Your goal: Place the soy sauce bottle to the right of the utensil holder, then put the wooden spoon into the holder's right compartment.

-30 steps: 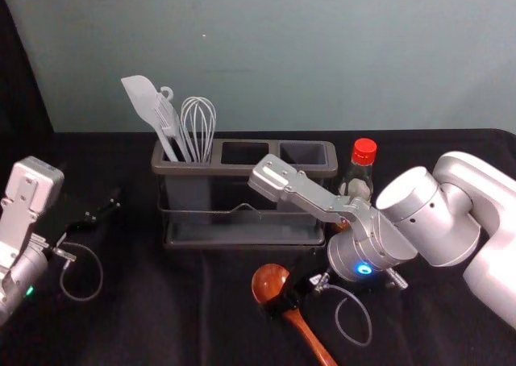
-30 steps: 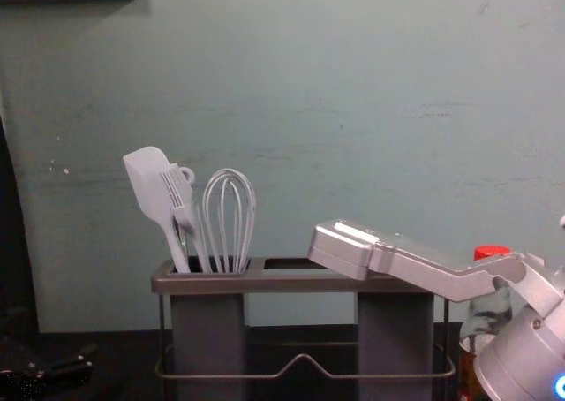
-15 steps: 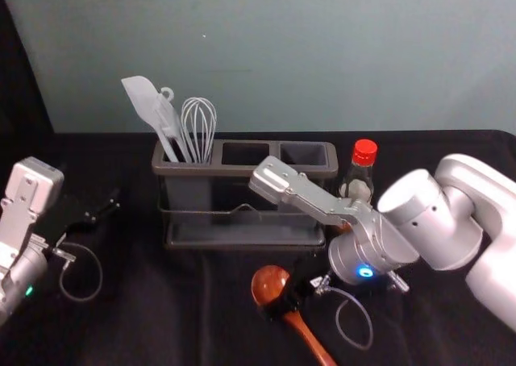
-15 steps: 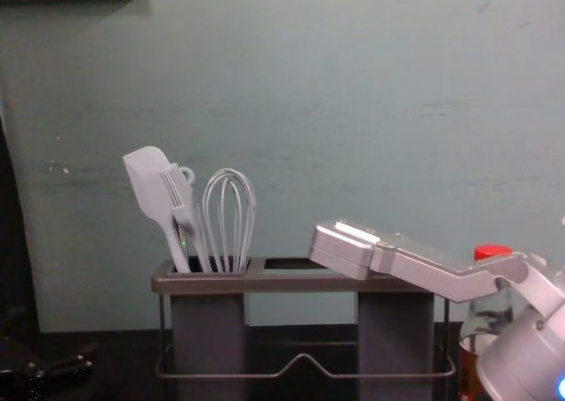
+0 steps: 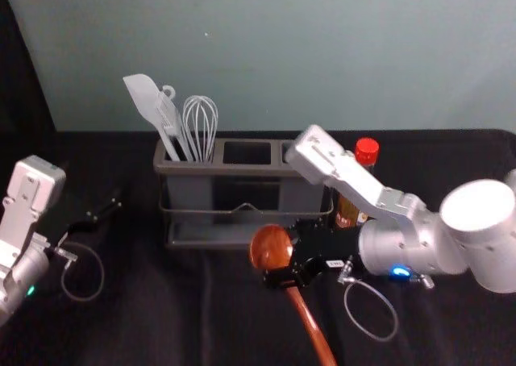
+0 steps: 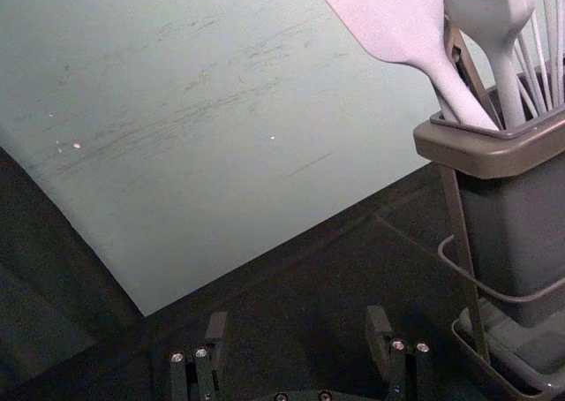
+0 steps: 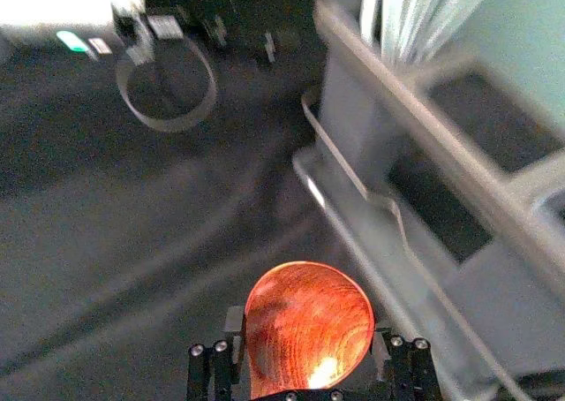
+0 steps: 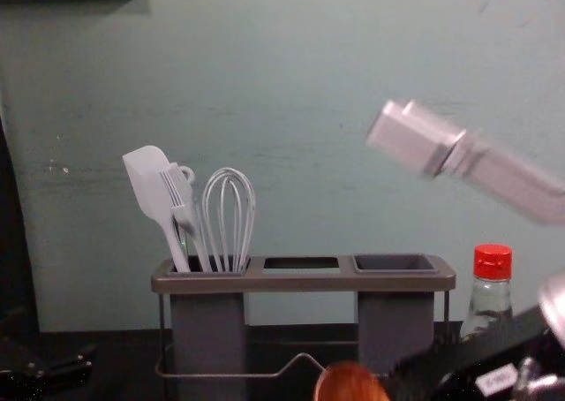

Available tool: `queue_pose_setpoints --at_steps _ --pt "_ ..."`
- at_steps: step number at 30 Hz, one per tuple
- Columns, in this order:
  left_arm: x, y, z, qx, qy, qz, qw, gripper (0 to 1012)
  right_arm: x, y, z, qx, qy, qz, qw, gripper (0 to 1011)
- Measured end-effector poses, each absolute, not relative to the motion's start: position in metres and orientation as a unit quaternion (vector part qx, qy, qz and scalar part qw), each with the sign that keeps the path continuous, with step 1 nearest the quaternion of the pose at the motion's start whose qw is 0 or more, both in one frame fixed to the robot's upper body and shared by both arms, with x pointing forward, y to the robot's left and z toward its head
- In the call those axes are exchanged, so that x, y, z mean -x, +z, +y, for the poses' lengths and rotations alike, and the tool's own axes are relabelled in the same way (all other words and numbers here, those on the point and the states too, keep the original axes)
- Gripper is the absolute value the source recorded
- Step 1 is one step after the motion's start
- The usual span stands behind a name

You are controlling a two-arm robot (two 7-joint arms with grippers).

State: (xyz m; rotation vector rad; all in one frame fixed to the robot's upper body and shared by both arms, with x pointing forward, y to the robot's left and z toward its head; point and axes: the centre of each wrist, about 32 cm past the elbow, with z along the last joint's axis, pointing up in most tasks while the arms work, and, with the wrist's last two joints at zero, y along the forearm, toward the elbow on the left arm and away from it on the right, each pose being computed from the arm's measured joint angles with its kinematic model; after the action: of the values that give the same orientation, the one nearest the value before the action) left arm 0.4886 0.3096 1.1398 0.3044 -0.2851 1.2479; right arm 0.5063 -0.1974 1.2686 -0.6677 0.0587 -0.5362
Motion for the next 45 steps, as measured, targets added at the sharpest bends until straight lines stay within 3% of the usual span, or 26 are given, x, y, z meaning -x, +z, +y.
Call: queue_pose_setpoints --at_steps 7,19,31,45 --pt "-0.489 1.140 0.310 -0.142 0.580 -0.132 0.791 1011 -0.483 1.280 -0.216 0.238 -0.260 -0.050 0.935 841" --pt "-0.489 1.140 0.310 -0.141 0.580 -0.132 0.791 1011 -0.461 1.294 -0.237 0.147 -0.288 -0.137 0.936 841" --pt "-0.489 1.140 0.310 -0.141 0.580 -0.132 0.791 1011 -0.467 1.327 -0.251 0.094 -0.326 -0.183 0.923 841" --pt "-0.489 1.140 0.310 -0.142 0.580 -0.132 0.791 1011 -0.491 1.346 -0.243 0.062 -0.377 -0.203 0.901 841"
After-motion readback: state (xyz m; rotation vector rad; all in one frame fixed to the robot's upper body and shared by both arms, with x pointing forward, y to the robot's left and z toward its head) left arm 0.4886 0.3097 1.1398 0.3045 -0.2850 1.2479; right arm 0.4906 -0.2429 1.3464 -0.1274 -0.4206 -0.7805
